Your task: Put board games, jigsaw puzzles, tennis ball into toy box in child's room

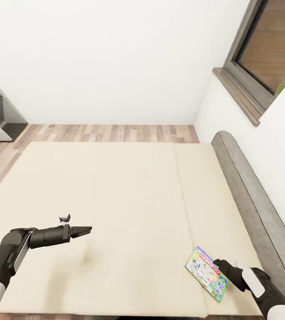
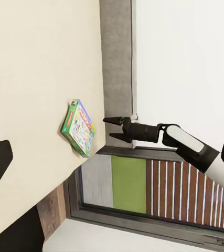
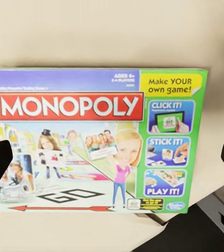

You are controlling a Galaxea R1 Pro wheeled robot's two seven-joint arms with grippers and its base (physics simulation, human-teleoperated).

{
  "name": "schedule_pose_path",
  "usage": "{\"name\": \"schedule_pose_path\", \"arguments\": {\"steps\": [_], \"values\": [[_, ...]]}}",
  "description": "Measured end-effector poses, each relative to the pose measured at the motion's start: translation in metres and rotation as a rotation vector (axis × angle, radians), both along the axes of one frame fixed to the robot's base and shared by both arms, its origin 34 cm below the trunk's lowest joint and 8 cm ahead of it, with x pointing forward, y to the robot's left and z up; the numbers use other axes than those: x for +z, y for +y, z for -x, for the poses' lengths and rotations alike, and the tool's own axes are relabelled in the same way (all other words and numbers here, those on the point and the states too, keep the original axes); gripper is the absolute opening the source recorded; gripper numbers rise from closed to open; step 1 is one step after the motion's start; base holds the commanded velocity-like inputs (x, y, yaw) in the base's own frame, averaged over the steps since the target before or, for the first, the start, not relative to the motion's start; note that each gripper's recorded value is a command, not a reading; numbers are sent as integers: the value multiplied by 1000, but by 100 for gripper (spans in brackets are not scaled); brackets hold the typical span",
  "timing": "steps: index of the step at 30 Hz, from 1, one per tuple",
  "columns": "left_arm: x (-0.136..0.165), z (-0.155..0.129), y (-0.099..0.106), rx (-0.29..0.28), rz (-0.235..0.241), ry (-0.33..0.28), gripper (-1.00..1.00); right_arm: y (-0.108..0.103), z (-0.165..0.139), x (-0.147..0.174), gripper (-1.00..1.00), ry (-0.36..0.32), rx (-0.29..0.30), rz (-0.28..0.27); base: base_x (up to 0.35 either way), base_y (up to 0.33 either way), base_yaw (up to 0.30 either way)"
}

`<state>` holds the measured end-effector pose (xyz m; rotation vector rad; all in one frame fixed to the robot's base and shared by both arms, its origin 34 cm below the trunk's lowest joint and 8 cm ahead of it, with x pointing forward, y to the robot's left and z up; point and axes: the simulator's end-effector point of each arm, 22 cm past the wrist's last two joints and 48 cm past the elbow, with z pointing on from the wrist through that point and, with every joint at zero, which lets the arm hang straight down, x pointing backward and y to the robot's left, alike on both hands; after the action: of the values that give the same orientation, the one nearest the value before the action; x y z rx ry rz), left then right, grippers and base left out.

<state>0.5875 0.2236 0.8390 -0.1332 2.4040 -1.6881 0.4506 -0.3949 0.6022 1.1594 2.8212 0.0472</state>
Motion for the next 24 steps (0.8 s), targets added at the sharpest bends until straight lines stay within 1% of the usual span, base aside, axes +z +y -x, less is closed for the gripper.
{"name": "schedule_pose_path", "arguments": {"steps": [24], "values": [[-17,6,0,0,0,36,100,3,14,-12,100,32,5,-4,0,0,0]]}}
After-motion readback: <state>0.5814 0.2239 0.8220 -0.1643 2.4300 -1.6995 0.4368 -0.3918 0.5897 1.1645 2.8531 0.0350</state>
